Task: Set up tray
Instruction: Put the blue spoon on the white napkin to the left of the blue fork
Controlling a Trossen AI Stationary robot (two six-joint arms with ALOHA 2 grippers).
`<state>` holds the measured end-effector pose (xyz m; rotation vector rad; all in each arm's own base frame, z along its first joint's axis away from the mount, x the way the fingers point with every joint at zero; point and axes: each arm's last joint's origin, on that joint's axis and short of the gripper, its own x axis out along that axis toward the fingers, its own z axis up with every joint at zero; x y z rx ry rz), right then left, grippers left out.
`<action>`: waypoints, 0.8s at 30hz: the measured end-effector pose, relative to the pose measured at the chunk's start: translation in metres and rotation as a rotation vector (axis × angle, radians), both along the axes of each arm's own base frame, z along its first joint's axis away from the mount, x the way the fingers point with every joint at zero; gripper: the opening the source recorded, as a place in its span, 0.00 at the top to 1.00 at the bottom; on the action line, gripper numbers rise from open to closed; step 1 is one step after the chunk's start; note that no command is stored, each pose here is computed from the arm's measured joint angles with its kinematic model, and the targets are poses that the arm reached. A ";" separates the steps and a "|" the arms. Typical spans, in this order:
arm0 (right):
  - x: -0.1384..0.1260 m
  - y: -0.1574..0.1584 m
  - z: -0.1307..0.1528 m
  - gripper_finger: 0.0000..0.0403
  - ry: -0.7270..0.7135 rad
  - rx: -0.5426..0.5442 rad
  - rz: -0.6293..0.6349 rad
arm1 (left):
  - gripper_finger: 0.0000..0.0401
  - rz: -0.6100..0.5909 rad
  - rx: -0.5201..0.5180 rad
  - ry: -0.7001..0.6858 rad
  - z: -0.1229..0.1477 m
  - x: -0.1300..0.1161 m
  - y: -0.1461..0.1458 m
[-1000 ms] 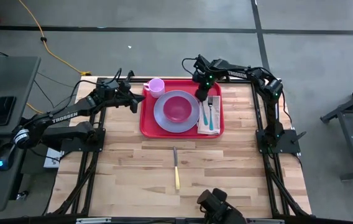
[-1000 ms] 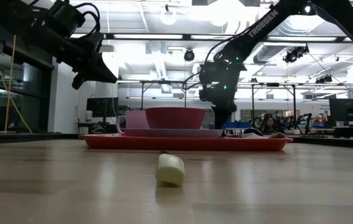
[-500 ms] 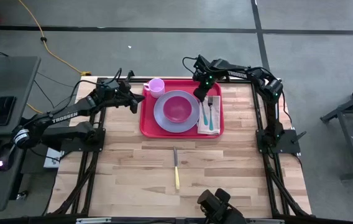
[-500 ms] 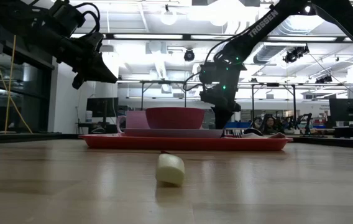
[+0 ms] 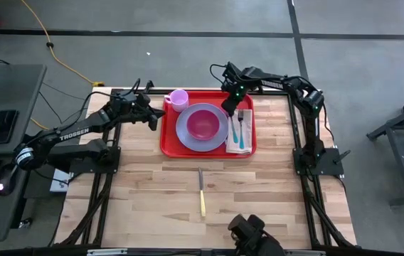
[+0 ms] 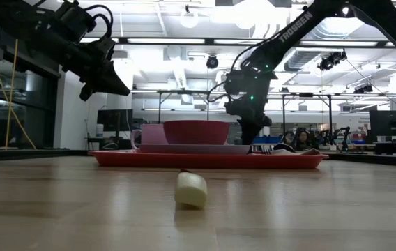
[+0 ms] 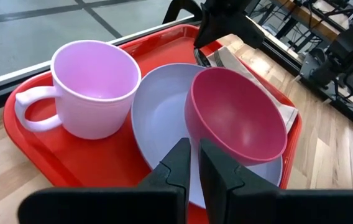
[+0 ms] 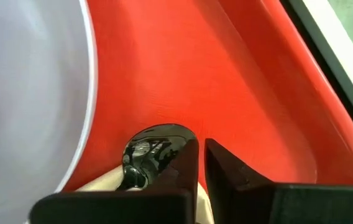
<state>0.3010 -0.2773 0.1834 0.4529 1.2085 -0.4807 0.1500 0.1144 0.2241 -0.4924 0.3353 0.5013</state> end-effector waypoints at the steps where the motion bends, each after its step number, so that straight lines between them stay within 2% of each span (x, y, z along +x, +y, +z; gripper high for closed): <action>1: -0.001 -0.001 0.000 0.98 -0.005 0.005 -0.001 | 0.84 0.000 -0.001 0.001 0.000 0.000 0.000; 7: -0.011 -0.007 0.001 0.85 0.005 0.050 0.003 | 0.84 0.000 -0.015 0.018 -0.002 -0.001 -0.001; 13: -0.013 -0.011 0.004 0.73 -0.051 0.088 0.034 | 0.84 0.001 -0.015 0.015 -0.002 -0.001 -0.001; 24: -0.009 -0.012 0.002 0.70 -0.087 0.046 0.087 | 0.84 0.005 -0.021 0.011 -0.002 -0.001 0.000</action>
